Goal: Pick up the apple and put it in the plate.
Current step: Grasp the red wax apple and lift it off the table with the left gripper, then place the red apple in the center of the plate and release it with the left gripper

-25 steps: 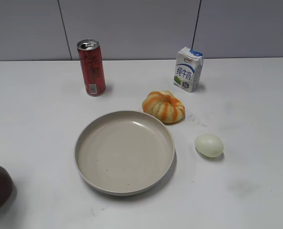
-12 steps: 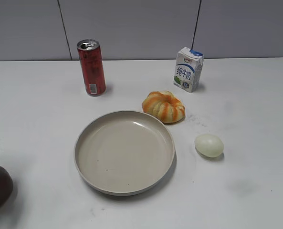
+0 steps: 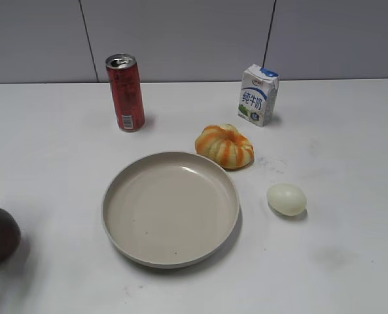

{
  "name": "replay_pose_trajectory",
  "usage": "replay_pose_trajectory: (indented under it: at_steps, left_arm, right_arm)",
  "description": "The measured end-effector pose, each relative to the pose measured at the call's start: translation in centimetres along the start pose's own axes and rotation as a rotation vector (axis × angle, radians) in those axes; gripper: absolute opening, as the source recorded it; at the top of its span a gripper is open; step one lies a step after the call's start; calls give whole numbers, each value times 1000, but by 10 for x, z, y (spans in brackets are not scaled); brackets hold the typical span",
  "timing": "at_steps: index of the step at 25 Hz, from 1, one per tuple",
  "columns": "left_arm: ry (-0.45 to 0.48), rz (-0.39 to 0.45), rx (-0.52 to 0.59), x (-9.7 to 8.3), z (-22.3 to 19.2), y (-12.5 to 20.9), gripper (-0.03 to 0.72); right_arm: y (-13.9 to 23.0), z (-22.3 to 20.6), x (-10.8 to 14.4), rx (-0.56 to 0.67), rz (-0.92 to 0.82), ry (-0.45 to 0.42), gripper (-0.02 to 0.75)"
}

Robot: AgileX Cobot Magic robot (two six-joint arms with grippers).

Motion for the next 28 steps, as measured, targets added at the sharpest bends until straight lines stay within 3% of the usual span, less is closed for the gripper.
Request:
replay_pose_trajectory:
  at_steps: [3,6,12,16,22,28]
  left_arm:
    - [-24,-56,-42,-1,17,-22,540]
    - [-57,-180,-97,-15,36,-53,540]
    - [-18,-442,-145,-80,41,-123,539]
    - [32,-568,-83,-125,7,-149,539]
    - [59,-685,10,-165,-41,-159,539]
    - [61,-706,40,-172,-60,-161,538]
  right_arm:
    - [0,0,0,0,0,0,584]
    - [0,0,0,0,0,0,584]
    - [0,0,0,0,-1,0,584]
    - [0,0,0,0,-1,0,584]
    - [0,0,0,0,0,-1,584]
    - [0,0,0,1,0,0,584]
Point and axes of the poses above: a point on each arm's last joint axis where the gripper is mounted, z pointing back along that axis away from the gripper, x along the wrist's bending axis when the last joint is at zero, y = z × x, the point moved 3 cm from there along -z, pointing out along that axis toward the gripper, and after that the axes turned 14 degrees about -z, right-handed, at the moved point
